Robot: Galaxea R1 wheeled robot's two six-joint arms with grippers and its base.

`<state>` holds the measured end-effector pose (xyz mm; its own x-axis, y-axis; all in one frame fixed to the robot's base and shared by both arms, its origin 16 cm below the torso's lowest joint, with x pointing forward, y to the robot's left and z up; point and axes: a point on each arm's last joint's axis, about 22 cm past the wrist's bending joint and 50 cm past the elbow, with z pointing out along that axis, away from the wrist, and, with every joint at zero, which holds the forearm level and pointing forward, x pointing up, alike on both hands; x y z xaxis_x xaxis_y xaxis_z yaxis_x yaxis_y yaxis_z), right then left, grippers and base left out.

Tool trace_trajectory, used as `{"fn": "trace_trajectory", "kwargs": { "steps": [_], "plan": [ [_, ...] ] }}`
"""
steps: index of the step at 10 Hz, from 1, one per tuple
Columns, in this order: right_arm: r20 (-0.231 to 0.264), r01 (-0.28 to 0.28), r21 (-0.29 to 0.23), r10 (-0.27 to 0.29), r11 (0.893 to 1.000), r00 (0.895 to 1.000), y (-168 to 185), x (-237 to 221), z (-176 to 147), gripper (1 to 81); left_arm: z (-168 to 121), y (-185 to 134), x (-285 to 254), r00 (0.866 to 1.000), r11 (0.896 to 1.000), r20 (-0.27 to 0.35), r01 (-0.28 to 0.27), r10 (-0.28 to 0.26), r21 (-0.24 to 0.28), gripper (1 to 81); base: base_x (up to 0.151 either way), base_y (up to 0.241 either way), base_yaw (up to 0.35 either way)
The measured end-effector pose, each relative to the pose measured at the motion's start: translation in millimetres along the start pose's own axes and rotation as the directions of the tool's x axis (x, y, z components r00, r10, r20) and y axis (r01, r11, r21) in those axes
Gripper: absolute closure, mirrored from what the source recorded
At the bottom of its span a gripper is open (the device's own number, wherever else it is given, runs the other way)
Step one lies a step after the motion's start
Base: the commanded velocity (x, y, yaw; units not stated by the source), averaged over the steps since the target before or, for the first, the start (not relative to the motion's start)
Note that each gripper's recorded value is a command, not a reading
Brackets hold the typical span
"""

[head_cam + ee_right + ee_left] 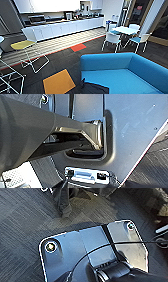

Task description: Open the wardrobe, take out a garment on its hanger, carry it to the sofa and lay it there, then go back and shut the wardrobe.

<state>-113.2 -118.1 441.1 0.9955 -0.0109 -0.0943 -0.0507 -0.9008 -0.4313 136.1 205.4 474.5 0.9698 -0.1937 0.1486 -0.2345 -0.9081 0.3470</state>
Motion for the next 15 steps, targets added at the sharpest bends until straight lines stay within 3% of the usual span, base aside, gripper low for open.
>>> {"fn": "trace_trajectory", "kwargs": {
  "steps": [2, 5, 11, 13, 15],
  "plan": [
    [-0.006, 0.003, 0.001, -0.003, 1.000, 1.000, -0.1, 6.2, 0.6, 1.0, -0.4, 6.3, 13.2, 1.000, 0.999, -0.023, -0.005, 0.004, -0.037, 1.0, 0.000, 0.000, 0.000],
    [-0.011, 0.005, -0.001, -0.005, 1.000, 1.000, 0.5, 8.9, 0.8, 1.0, -0.5, 8.5, 4.9, 1.000, 0.999, -0.015, -0.002, 0.001, -0.039, 1.0, 0.000, 0.000, 0.000],
    [-0.093, 0.055, -0.007, -0.056, 0.998, 0.994, 1.8, 44.2, 2.0, 1.0, 20.9, -4.0, -23.7, 1.000, 0.997, -0.012, -0.005, 0.006, 0.075, 1.0, 0.000, 0.000, 0.000],
    [-0.094, 0.056, -0.010, -0.057, 0.998, 0.994, 3.0, 43.8, 1.9, 1.0, 31.5, 16.9, -47.3, 1.000, 0.998, 0.014, 0.004, -0.005, 0.061, 1.0, 0.000, 0.000, 0.000],
    [-0.093, 0.055, -0.011, -0.056, 0.998, 0.994, 3.3, 43.4, 1.9, 1.0, 33.9, 11.4, -61.4, 0.999, 0.997, 0.033, 0.009, -0.011, 0.080, 1.0, 0.000, 0.000, 0.000]
  ]
}}
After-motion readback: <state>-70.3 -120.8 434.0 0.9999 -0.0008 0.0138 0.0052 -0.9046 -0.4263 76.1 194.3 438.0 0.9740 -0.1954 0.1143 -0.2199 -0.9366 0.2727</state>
